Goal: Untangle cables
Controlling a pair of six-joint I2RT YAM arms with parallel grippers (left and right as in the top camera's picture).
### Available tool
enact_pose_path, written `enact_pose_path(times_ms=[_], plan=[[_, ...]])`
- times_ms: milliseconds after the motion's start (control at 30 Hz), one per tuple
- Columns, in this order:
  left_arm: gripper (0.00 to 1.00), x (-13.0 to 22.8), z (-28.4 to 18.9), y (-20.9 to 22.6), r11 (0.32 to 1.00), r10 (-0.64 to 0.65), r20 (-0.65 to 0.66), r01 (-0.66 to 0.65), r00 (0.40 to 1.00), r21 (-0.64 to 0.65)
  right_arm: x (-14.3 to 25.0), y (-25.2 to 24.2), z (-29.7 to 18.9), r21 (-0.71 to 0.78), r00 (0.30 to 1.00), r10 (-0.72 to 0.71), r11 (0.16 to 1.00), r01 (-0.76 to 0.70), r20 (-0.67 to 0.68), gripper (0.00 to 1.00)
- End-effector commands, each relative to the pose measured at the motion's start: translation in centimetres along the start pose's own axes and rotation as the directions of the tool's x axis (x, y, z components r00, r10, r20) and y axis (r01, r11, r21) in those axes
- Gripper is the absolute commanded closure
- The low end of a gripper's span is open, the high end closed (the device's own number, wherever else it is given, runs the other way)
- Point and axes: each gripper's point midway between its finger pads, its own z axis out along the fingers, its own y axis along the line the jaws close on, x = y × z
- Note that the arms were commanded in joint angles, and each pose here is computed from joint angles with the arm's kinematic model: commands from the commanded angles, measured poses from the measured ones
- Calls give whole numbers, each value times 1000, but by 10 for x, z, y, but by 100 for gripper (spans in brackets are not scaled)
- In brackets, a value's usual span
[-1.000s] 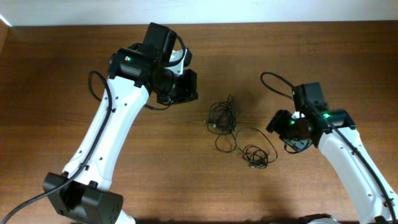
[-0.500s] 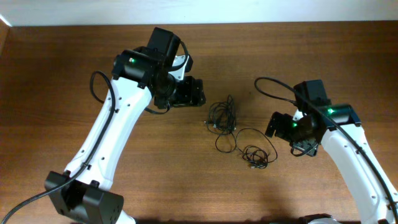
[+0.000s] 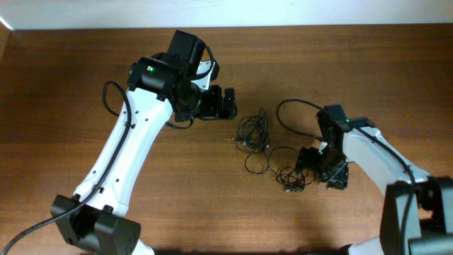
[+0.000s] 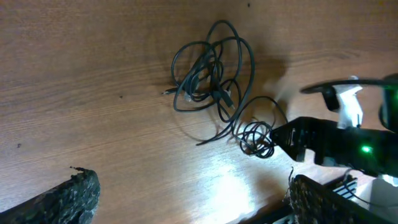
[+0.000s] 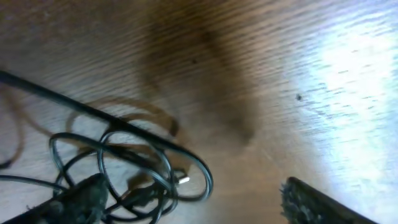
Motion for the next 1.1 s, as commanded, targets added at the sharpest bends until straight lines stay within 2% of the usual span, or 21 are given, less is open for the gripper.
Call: enact_pose_path(times_ms=[0, 167, 267, 433, 500, 600, 700, 833, 933, 1067], plan=[[1, -3, 1, 10, 1000, -13, 3, 13, 1000, -19, 2, 2, 10, -6, 999, -12, 1000, 12, -32, 43], [1, -6, -1, 18, 999, -33, 11, 33, 999, -23, -6, 6, 11, -23, 1000, -19, 1000, 19, 0, 68], [1, -6, -1, 18, 999, -33, 10, 33, 999, -23, -7, 8, 11, -29, 1000, -20, 999, 20, 3, 96], [1, -5, -1, 18, 999, -34, 8, 34, 999, -24, -8, 30, -1, -138, 999, -33, 990, 32, -5, 96], [1, -5, -1, 18, 999, -33, 8, 33, 999, -24, -11, 48, -22, -220, 996, -88, 971, 91, 21, 96], [1, -4, 0, 16, 999, -36, -4, 36, 999, -12, -13, 83, -81, -364, 974, -183, 905, 221, 135, 96], [1, -2, 1, 13, 999, -34, -14, 34, 999, 10, -10, 94, -142, -401, 943, -195, 867, 294, 270, 96], [1, -1, 1, 9, 999, -33, -20, 34, 999, 30, 11, 100, -225, -429, 858, -189, 802, 415, 477, 96], [1, 0, 0, 1, 997, -4, -31, 6, 1000, 77, 29, 100, -255, -444, 805, -181, 756, 481, 564, 96], [0, 4, -4, -28, 964, 115, -30, -104, 993, 243, 54, 110, -287, -493, 747, -187, 646, 583, 638, 96]])
